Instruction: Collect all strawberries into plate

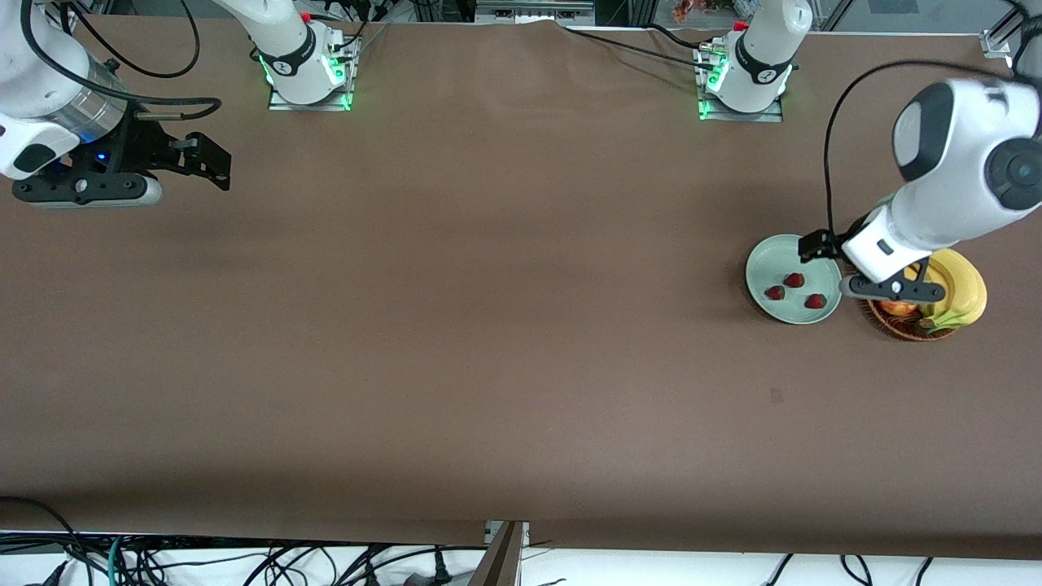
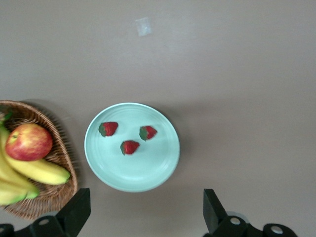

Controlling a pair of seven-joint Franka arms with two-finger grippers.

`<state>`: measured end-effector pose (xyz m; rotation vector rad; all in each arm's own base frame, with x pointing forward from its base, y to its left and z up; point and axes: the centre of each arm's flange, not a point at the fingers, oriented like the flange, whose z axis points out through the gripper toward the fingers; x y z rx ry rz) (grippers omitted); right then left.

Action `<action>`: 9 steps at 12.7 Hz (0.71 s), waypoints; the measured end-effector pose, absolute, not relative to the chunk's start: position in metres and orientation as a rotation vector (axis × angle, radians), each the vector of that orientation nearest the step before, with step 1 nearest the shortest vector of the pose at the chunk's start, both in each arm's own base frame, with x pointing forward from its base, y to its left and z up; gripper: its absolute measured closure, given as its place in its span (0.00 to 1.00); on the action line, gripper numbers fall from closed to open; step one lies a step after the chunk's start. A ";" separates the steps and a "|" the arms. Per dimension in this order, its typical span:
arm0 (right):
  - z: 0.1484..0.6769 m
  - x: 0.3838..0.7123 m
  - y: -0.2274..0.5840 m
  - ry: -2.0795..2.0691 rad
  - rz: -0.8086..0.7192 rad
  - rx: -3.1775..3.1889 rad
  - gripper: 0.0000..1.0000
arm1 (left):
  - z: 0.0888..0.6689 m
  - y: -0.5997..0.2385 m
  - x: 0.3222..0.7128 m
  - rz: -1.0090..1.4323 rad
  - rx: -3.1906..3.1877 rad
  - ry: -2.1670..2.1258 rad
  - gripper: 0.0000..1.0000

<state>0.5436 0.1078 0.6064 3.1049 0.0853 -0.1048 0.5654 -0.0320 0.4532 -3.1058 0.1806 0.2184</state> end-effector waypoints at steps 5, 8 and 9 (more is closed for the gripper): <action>0.606 0.544 0.108 0.085 -0.105 3.105 0.00 | 0.556 -0.030 0.539 0.182 -3.138 0.162 0.00; 0.606 0.544 0.108 0.085 -0.105 3.105 0.00 | 0.588 -0.030 0.535 0.168 -3.139 0.164 0.00; 0.606 0.544 0.108 0.085 -0.105 3.107 0.00 | 0.590 -0.031 0.535 0.168 -3.138 0.165 0.00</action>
